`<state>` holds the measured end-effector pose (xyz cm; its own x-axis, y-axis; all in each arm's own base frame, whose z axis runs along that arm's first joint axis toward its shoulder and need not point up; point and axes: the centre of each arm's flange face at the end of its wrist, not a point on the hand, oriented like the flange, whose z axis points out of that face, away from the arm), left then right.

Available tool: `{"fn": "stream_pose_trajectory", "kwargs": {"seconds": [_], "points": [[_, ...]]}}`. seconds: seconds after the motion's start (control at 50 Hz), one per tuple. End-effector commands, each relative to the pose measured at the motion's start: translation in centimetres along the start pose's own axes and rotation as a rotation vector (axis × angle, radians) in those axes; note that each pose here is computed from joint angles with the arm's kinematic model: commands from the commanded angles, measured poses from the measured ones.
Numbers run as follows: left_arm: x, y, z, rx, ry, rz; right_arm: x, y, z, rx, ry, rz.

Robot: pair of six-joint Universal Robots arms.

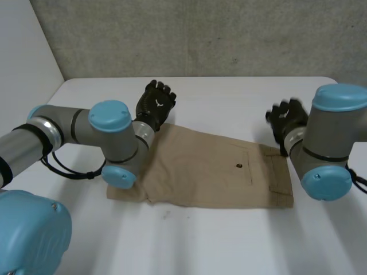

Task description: Fold the shorts.

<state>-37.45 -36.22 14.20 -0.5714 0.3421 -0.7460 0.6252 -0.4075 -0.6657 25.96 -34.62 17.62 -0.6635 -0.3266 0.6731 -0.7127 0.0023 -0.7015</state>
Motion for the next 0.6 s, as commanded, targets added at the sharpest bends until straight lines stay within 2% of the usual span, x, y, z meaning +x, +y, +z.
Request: {"fn": "stream_pose_trajectory", "kwargs": {"seconds": [0.02,0.08,0.14,0.18,0.32,0.4,0.6], "points": [[-2.2,-3.2,-2.9,0.036,-0.054,-0.036,4.1,-3.7,-4.2,0.185,0.141,0.123],[-2.5,-3.5,-4.4,0.018,-0.038,-0.068,3.2,-3.0,-6.0,0.169,0.060,0.122],[-3.1,-4.0,-6.7,-0.006,-0.012,-0.146,2.1,-1.8,-7.5,0.125,-0.025,0.129],[-3.4,-3.9,-8.6,-0.038,0.008,-0.228,1.7,-0.6,-9.3,0.069,-0.104,0.171],[-3.4,-3.8,-13.4,-0.132,0.069,-0.519,-0.8,3.8,-11.8,-0.076,-0.283,0.358],[-3.1,-3.4,-15.0,-0.172,0.081,-0.609,-1.4,5.1,-11.7,-0.064,-0.283,0.399],[-2.8,-1.8,-16.2,-0.239,0.081,-0.625,-2.5,7.2,-9.4,-0.048,-0.256,0.398]]}}
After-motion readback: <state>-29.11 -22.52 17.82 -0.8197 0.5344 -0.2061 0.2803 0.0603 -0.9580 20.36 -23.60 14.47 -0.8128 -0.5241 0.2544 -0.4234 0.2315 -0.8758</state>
